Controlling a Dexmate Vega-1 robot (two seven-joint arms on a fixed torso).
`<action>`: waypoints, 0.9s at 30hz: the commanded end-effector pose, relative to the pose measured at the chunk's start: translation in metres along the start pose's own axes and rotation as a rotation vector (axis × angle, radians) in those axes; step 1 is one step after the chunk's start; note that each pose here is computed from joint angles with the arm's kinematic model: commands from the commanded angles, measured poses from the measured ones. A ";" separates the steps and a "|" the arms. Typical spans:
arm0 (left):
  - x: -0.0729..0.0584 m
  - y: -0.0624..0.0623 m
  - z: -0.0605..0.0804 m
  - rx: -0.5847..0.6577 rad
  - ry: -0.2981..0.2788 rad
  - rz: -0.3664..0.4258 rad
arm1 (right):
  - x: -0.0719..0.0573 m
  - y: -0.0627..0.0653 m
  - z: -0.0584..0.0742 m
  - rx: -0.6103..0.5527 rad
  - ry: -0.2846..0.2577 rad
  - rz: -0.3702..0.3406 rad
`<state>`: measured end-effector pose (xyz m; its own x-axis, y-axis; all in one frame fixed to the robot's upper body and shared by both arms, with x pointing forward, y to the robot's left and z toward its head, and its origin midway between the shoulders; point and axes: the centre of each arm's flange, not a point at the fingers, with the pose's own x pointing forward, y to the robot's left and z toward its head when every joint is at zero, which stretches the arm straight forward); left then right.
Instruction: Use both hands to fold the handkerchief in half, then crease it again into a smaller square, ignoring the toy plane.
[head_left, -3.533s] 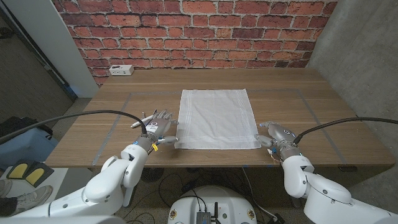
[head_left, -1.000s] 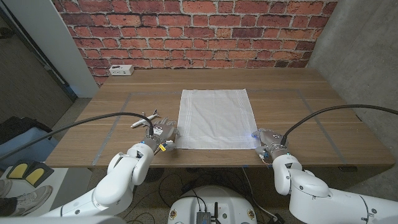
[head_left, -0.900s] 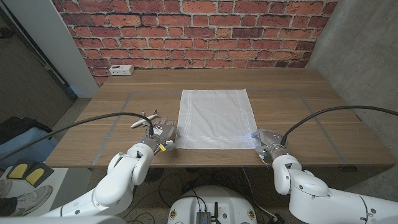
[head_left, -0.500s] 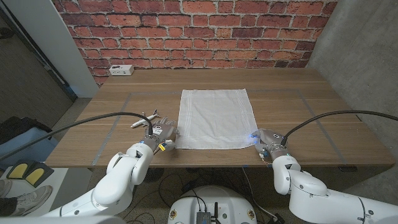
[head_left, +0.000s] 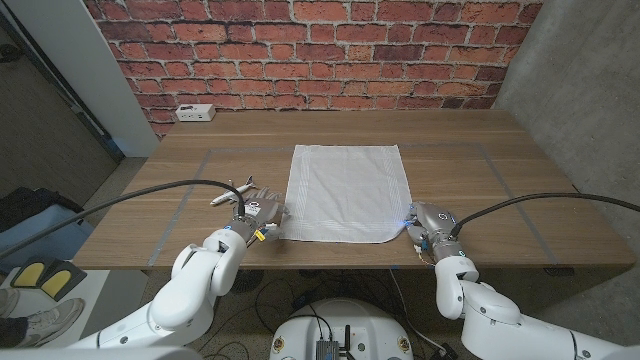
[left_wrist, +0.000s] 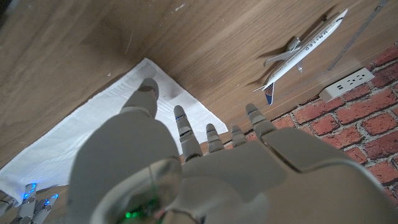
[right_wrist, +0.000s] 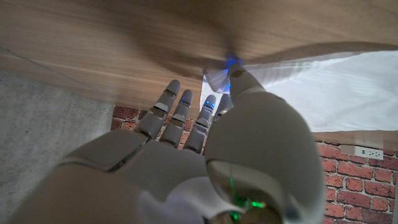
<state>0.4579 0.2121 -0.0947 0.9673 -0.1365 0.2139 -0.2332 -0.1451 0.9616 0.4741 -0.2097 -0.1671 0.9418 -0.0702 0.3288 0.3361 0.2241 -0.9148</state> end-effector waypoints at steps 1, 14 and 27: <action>0.001 0.001 0.003 -0.011 -0.036 -0.029 | 0.007 -0.003 0.005 0.017 -0.026 -0.099; -0.002 0.005 0.010 0.028 -0.048 0.024 | 0.010 -0.009 0.004 0.065 -0.027 -0.182; 0.008 -0.004 0.020 0.073 -0.053 0.037 | 0.009 -0.012 0.003 0.097 -0.039 -0.207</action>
<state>0.4577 0.1994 -0.0944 0.9579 -0.1724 0.2297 -0.2616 -0.1940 0.9455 0.4801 -0.2079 -0.1554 0.8678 -0.0842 0.4897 0.4923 0.2788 -0.8245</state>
